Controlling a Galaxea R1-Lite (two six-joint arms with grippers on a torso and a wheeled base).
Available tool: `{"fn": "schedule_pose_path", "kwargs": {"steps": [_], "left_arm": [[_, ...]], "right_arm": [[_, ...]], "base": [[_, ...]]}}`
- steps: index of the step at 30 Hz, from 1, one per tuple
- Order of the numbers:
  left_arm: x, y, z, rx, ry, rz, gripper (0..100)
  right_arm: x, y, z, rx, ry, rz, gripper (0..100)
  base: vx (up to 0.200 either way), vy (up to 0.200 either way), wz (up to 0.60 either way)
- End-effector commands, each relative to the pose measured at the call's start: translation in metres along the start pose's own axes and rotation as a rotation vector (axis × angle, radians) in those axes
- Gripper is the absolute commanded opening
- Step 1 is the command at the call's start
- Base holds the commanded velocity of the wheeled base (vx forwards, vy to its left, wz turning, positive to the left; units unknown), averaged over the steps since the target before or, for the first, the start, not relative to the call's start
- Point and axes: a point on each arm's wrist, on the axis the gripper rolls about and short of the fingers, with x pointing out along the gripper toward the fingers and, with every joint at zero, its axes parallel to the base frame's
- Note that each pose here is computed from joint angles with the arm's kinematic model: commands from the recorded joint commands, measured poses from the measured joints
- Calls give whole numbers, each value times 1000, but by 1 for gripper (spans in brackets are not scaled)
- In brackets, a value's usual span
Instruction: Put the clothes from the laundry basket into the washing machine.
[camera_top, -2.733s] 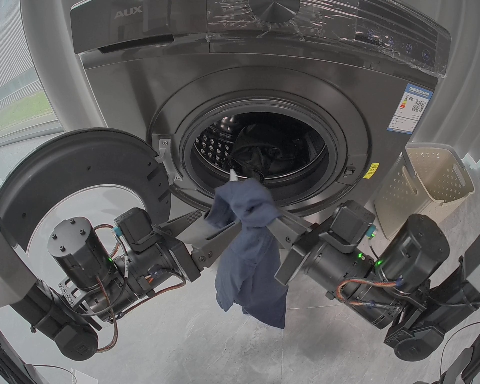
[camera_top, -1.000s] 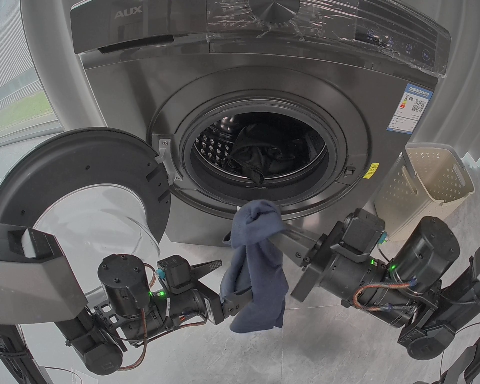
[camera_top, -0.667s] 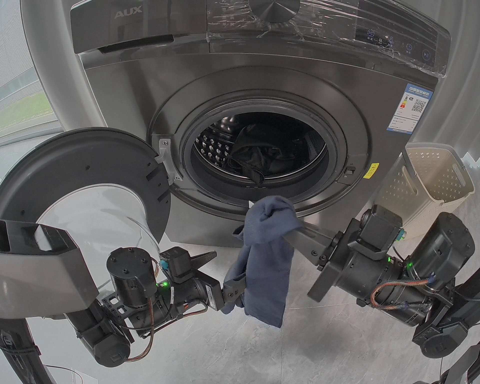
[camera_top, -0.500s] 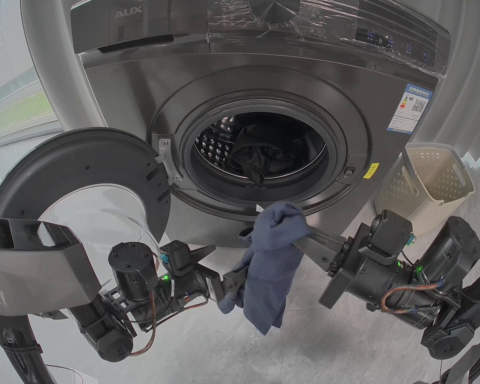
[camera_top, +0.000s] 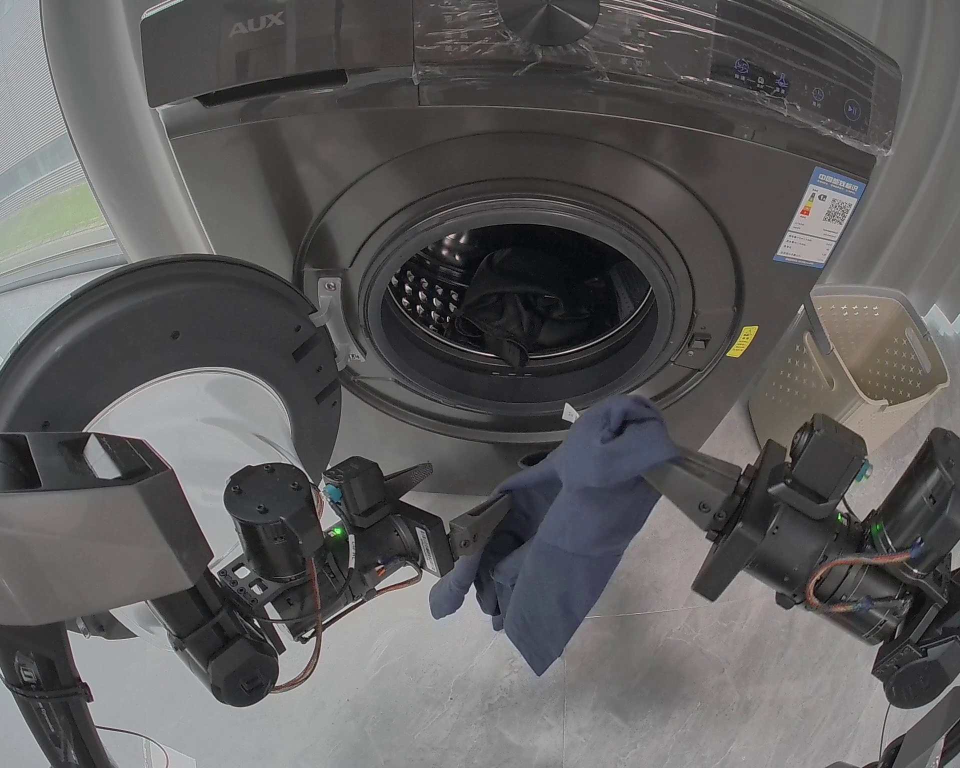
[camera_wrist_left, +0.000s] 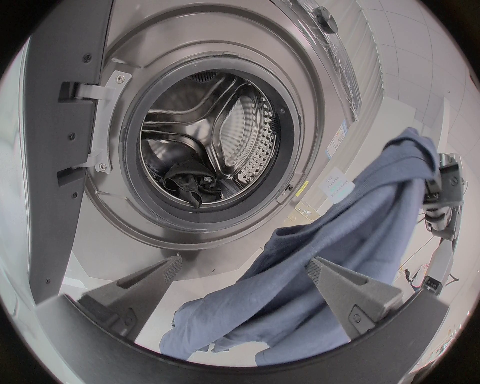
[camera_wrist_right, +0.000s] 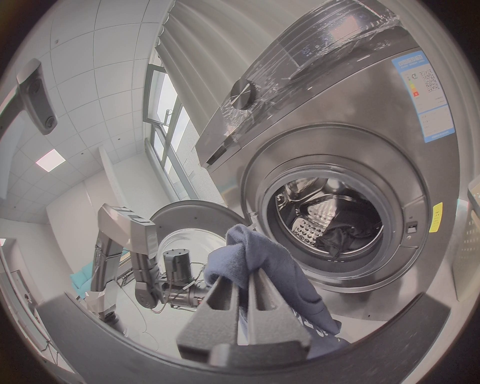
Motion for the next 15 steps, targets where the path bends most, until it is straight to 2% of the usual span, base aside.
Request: {"fn": "schedule_pose_path", "kwargs": {"steps": [1,8,15], "left_arm": [[-2,-1,-3,11,12,-4,100],[-4,-10,-8,14,35,-35,100],[4,-8,-4,18,6,-34,100]], "right_arm": [[3,-13,7,-14,-34,-52,0],[13,-13,17,-20,-85,-51,0],[6,-11,10,-14,-48,-42,0]], "base": [[0,0,0],[0,0,0],[0,0,0]]}}
